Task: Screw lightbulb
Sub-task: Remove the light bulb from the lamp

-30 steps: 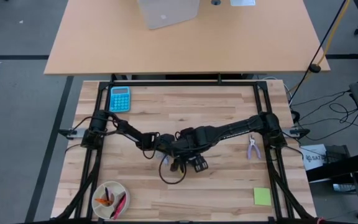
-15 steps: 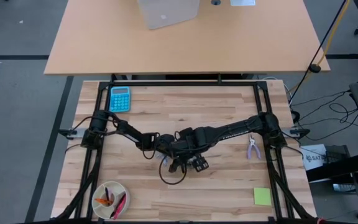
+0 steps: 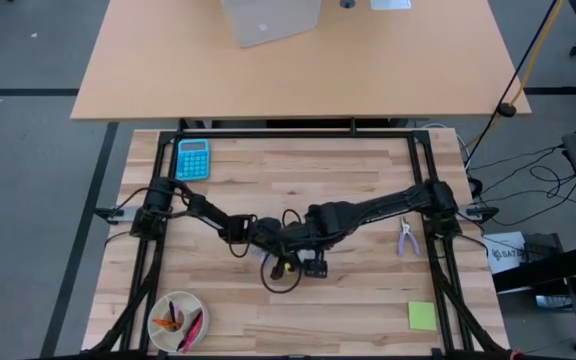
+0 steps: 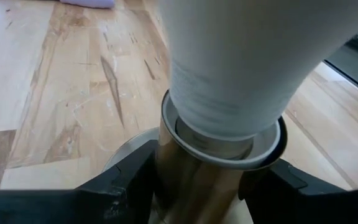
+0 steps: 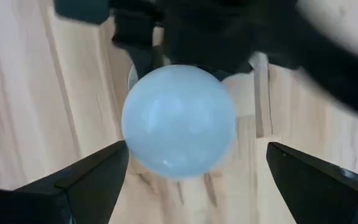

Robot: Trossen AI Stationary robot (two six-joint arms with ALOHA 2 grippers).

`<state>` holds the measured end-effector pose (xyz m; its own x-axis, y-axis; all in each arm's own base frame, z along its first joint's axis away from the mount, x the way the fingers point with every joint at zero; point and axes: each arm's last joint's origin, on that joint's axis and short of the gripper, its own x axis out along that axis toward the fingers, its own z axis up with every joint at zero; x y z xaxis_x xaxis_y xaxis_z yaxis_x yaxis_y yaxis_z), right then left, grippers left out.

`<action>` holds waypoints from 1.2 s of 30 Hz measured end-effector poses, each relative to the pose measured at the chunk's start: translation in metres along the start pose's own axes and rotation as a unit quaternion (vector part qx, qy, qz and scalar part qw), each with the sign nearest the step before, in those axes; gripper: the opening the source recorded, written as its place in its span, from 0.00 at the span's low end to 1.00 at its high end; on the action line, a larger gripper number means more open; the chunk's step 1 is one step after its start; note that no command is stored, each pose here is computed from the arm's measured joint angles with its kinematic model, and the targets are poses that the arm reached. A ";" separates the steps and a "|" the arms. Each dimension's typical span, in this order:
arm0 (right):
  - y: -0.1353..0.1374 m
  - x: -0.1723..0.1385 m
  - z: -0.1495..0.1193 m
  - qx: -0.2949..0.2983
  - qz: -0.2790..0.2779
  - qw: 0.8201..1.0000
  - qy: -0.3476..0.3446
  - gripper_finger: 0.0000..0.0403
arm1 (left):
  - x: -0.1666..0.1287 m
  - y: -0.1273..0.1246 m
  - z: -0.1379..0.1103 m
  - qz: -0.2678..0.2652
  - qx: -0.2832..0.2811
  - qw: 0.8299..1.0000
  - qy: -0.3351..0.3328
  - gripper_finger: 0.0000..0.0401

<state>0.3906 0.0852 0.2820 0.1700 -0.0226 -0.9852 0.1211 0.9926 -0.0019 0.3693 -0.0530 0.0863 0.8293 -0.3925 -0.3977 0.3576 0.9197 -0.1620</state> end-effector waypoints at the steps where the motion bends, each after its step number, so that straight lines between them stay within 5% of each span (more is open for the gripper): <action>1: 0.001 -0.003 -0.001 0.017 0.002 1.000 -0.002 0.93 | 0.000 0.000 0.000 0.000 0.000 1.000 0.000 0.51; 9: 0.019 -0.013 -0.010 0.083 0.017 0.996 -0.014 0.93 | 0.000 0.000 0.000 0.011 0.000 1.000 -0.001 0.51; 21: 0.015 -0.013 -0.005 0.223 -0.038 0.972 -0.069 0.93 | 0.000 0.002 0.000 0.035 -0.011 0.999 -0.004 0.51; 36: 0.015 0.013 0.005 0.226 -0.039 0.973 -0.040 0.93 | 0.000 0.003 0.001 0.048 -0.011 0.999 -0.006 0.51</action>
<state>0.3994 0.0987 0.2696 0.2162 -0.1225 -0.9686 0.5506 0.8346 0.0173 0.3704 -0.0504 0.0866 0.8644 -0.3028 -0.4013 0.2668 0.9529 -0.1443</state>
